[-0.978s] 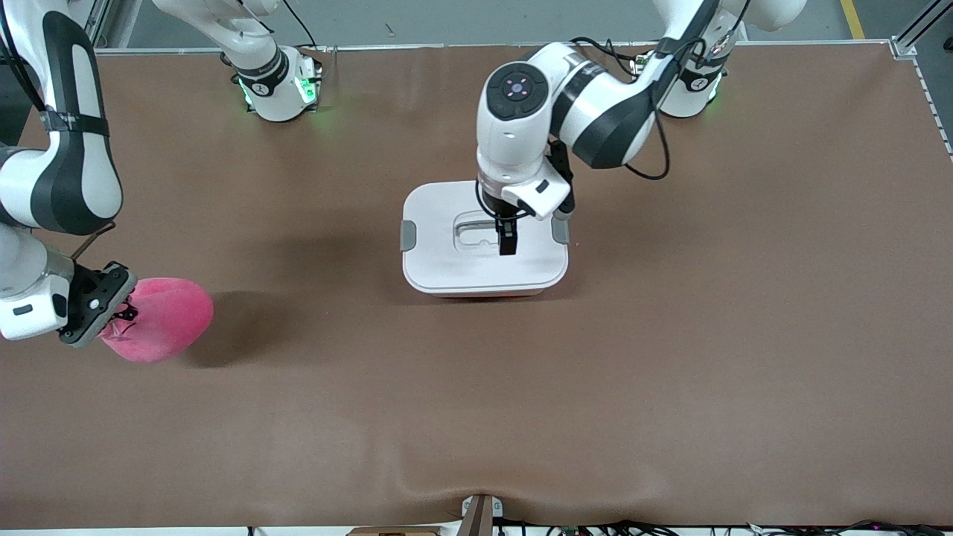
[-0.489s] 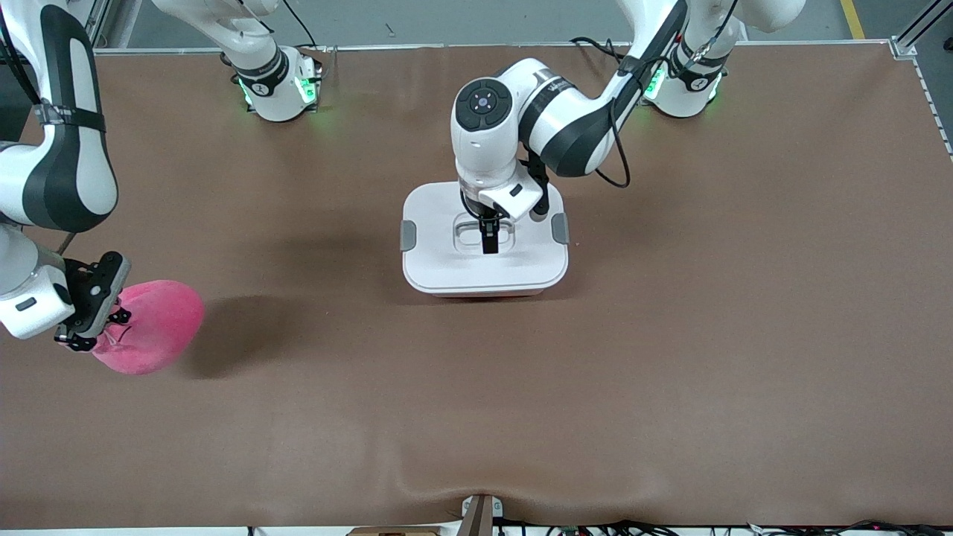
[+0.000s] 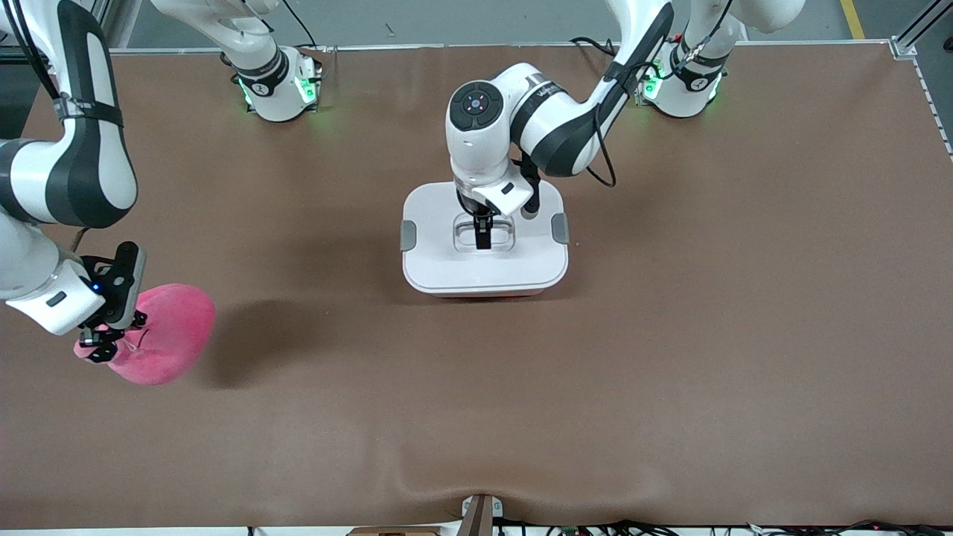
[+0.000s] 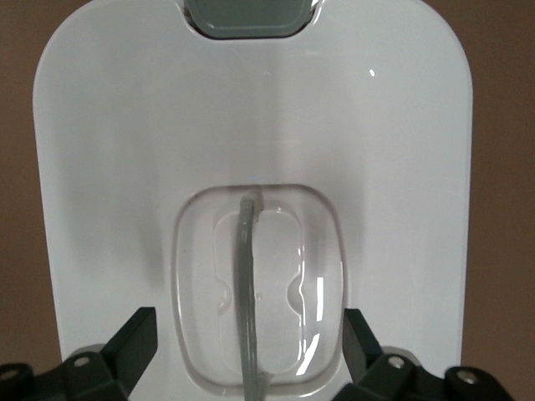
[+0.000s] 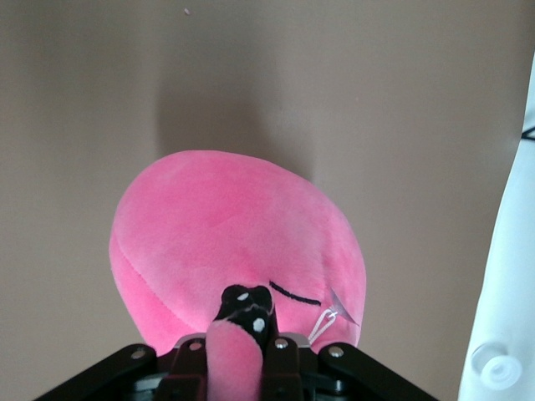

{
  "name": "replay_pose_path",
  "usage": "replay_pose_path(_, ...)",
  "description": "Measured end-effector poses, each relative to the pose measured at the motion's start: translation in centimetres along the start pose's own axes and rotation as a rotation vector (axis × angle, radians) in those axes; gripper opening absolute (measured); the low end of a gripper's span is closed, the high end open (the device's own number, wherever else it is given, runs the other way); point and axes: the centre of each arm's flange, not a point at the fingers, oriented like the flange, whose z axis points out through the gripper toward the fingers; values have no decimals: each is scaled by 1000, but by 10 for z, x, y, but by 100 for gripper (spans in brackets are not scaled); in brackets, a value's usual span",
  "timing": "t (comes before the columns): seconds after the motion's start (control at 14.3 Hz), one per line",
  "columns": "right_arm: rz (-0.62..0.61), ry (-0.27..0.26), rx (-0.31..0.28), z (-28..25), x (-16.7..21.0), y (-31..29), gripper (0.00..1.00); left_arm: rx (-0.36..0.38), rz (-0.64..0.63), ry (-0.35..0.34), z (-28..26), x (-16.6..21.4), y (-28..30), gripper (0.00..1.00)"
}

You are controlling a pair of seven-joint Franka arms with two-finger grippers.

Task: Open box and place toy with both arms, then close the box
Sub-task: 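Lift the plush with the right gripper while the left gripper holds the lid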

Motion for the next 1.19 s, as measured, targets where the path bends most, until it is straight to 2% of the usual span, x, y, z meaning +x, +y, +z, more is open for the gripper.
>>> replay_pose_path(0.07,-22,-1,-4,-2,2,1,15,-1,3,0,2,-1,-2,94)
replay_pose_path(0.21,-67,-3,-13,-6,5,3,15,-3,6,-1,4,-2,-4,78)
replay_pose_path(0.28,-94,-5,-18,-9,6,4,15,-3,6,-1,4,-2,-3,78)
replay_pose_path(0.35,-121,-8,-23,-12,9,6,15,-3,6,-1,4,-2,-3,71)
replay_pose_path(0.56,-212,-21,-28,-16,21,9,15,-2,6,1,5,-1,-3,40)
replay_pose_path(0.63,-259,-23,-30,-17,28,10,15,-1,6,1,5,-1,-3,40)
replay_pose_path(0.7,-307,-31,-32,-19,38,11,15,-1,6,2,5,-1,-3,34)
replay_pose_path(0.84,-408,-74,-30,-25,61,13,15,-3,5,1,4,-1,-3,12)
replay_pose_path(0.91,-446,-89,-32,-30,76,13,15,-5,4,1,4,0,-2,7)
replay_pose_path(1.19,-550,-133,-28,-51,128,7,15,-7,5,-1,2,0,-3,7)
